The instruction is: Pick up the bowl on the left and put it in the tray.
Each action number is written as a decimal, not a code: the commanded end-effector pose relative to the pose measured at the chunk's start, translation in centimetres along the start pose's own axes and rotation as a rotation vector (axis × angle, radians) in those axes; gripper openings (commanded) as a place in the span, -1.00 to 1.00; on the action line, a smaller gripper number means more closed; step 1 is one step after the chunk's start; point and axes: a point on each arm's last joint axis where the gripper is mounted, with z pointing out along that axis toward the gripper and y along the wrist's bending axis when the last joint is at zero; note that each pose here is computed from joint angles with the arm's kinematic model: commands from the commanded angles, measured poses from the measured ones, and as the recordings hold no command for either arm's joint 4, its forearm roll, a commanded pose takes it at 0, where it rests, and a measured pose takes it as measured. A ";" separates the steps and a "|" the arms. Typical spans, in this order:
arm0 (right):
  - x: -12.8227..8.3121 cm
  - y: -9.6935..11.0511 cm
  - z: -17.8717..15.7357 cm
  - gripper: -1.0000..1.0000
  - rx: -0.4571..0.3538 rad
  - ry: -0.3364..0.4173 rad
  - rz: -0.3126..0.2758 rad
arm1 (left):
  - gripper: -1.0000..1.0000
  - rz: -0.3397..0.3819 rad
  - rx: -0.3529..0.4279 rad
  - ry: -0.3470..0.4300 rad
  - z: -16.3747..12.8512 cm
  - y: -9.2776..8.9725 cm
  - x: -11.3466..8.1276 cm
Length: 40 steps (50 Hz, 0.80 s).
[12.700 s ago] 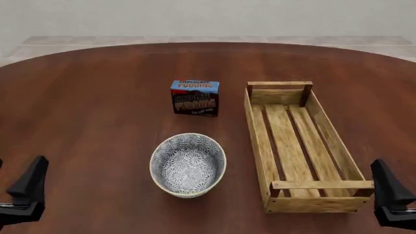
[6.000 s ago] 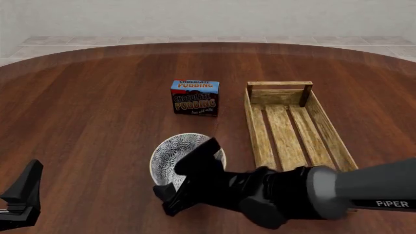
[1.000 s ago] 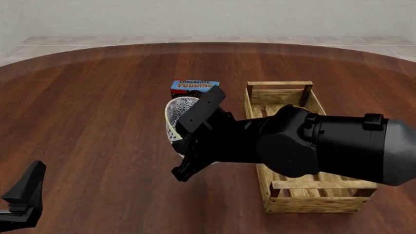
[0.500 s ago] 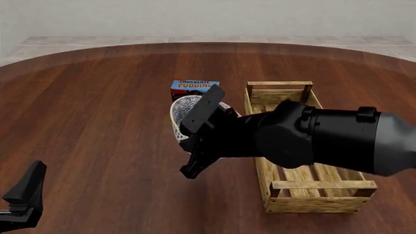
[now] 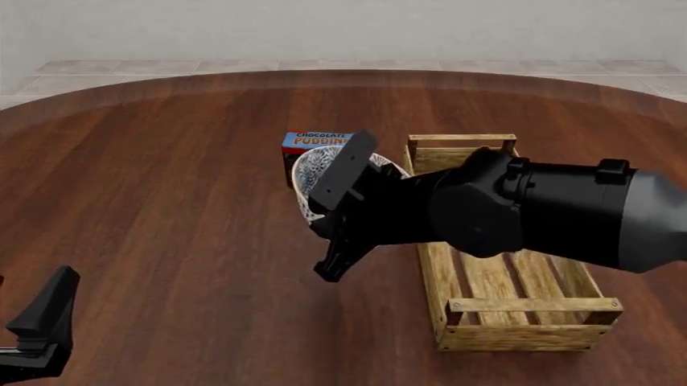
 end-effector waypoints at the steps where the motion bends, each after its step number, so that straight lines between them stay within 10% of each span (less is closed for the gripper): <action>1: -0.1 -0.6 -0.5 -1.00 0.017 -0.002 -0.032 | 1.00 -0.003 0.004 0.007 0.0 0.0 0.1; 40: 0.5 -1.9 -4.6 -1.00 0.069 -0.028 -0.104 | 1.00 0.000 0.021 0.024 0.0 -0.1 0.2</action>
